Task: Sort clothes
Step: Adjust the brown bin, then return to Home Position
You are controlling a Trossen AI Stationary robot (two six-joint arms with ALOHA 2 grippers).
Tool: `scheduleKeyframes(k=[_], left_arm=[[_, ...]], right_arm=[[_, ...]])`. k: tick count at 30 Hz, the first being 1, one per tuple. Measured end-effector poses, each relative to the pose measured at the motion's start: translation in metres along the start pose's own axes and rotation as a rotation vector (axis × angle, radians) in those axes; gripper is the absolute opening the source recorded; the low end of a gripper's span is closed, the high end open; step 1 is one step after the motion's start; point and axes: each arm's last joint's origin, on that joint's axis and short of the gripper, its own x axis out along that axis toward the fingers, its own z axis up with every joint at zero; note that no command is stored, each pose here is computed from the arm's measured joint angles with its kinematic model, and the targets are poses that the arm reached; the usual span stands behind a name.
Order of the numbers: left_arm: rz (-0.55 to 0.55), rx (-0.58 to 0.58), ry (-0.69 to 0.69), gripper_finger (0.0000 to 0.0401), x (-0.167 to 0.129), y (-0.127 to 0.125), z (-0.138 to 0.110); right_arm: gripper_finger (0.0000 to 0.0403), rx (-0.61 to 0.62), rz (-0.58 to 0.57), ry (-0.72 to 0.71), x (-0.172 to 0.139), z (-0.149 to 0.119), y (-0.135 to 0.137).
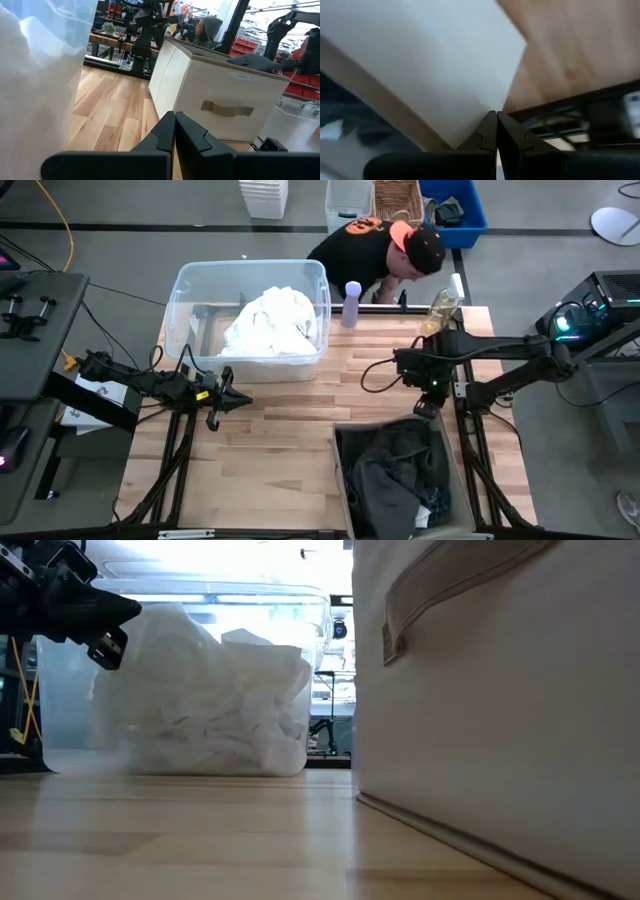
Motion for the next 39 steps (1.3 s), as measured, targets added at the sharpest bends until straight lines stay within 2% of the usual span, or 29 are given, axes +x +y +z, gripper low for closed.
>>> scheduleKeyframes(k=[11, 16, 20, 24, 30, 35, 39], left_arm=[[0.000, 0.000, 0.000, 0.0001, 0.000, 0.000, 0.000], [0.000, 0.000, 0.001, 0.0001, 0.000, 0.000, 0.000], [0.000, 0.000, -0.001, 0.0001, 0.000, 0.000, 0.000], [0.000, 0.000, 0.000, 0.0001, 0.000, 0.000, 0.000], [0.000, 0.000, 0.000, 0.0001, 0.000, 0.000, 0.000], [0.000, 0.000, 0.000, 0.0001, 0.000, 0.000, 0.000], [0.000, 0.000, 0.000, 0.0001, 0.000, 0.000, 0.000]], right_arm=[[0.0000, -0.002, 0.070, 0.058, 0.004, -0.014, 0.014], [0.0000, 0.030, 0.168, 0.131, 0.005, -0.018, 0.020], [0.0000, 0.052, 0.151, 0.118, 0.005, -0.018, 0.020], [0.0000, 0.064, 0.035, 0.009, 0.003, -0.011, 0.013], [0.0000, 0.053, -0.029, -0.210, -0.006, 0.011, 0.001], [0.0000, -0.007, 0.006, -0.412, -0.018, 0.033, -0.007], [0.0000, -0.076, 0.098, -0.720, -0.040, 0.061, -0.011]])
